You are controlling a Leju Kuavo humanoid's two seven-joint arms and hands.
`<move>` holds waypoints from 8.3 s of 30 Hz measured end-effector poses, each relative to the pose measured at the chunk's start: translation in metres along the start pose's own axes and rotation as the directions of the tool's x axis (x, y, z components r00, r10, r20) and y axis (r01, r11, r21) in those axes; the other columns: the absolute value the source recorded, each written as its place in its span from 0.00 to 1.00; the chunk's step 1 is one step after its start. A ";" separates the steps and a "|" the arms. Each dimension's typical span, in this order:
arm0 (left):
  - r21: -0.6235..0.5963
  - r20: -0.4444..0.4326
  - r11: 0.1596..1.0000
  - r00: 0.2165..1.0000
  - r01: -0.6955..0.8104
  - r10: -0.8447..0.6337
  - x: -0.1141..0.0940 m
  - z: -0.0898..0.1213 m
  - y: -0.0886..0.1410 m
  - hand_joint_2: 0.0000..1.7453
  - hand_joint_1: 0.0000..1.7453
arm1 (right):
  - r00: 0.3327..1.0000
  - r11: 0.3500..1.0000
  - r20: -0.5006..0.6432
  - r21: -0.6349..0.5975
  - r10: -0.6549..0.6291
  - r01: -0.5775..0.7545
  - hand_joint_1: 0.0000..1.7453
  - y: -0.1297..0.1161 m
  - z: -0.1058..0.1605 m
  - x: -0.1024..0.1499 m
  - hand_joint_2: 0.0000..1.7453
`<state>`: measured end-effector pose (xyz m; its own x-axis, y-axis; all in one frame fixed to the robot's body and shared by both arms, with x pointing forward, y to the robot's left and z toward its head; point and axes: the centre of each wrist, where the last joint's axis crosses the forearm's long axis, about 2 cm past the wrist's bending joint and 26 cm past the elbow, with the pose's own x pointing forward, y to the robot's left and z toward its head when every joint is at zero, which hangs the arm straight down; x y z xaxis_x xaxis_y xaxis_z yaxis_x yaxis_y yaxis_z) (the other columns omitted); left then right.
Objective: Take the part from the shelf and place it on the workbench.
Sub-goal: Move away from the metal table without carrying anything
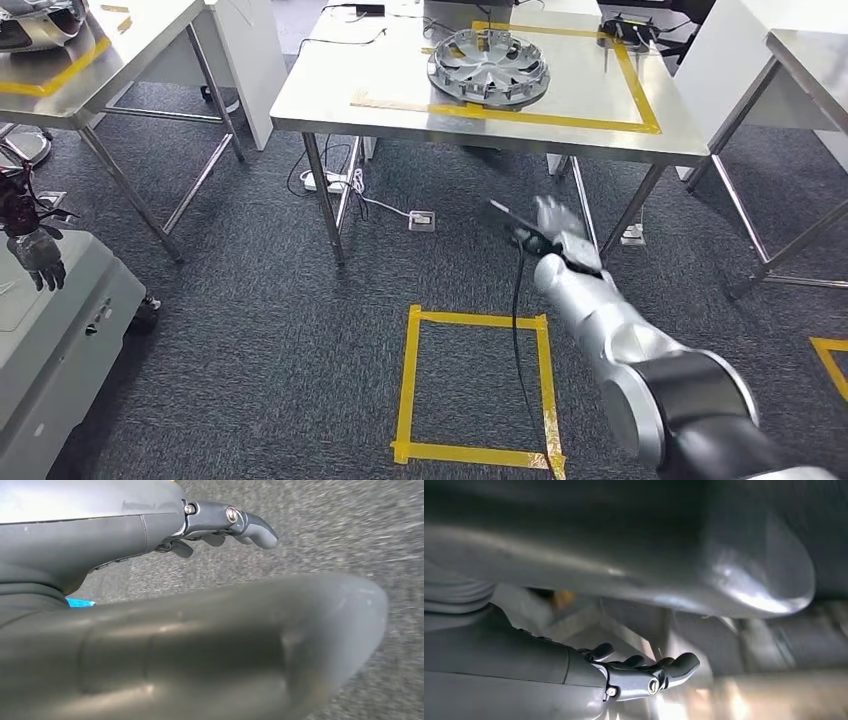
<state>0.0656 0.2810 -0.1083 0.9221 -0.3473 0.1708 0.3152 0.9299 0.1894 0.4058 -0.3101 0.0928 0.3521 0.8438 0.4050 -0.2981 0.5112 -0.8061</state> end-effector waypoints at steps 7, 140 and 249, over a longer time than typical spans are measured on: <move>-0.008 0.000 1.000 1.000 0.000 0.000 0.000 0.001 -0.004 0.00 0.00 | 0.956 0.957 -0.217 0.172 -0.196 0.235 0.00 0.099 0.040 -0.069 0.00; 0.054 -0.019 0.995 0.997 0.082 -0.081 0.053 0.015 -0.057 0.00 0.00 | 0.830 0.838 -0.548 0.401 -0.105 0.371 0.00 0.278 0.192 -0.112 0.00; 0.055 0.096 0.989 0.985 0.138 -0.142 0.080 0.016 -0.053 0.00 0.00 | 0.723 0.784 -0.681 0.384 -0.116 0.487 0.00 0.291 0.214 -0.126 0.00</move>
<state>0.1186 0.2023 -0.0889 0.8419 -0.4862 0.2339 0.4264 0.8652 0.2638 0.0850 -0.2329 -0.1010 0.8931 0.4401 0.0927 -0.4031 0.8747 -0.2691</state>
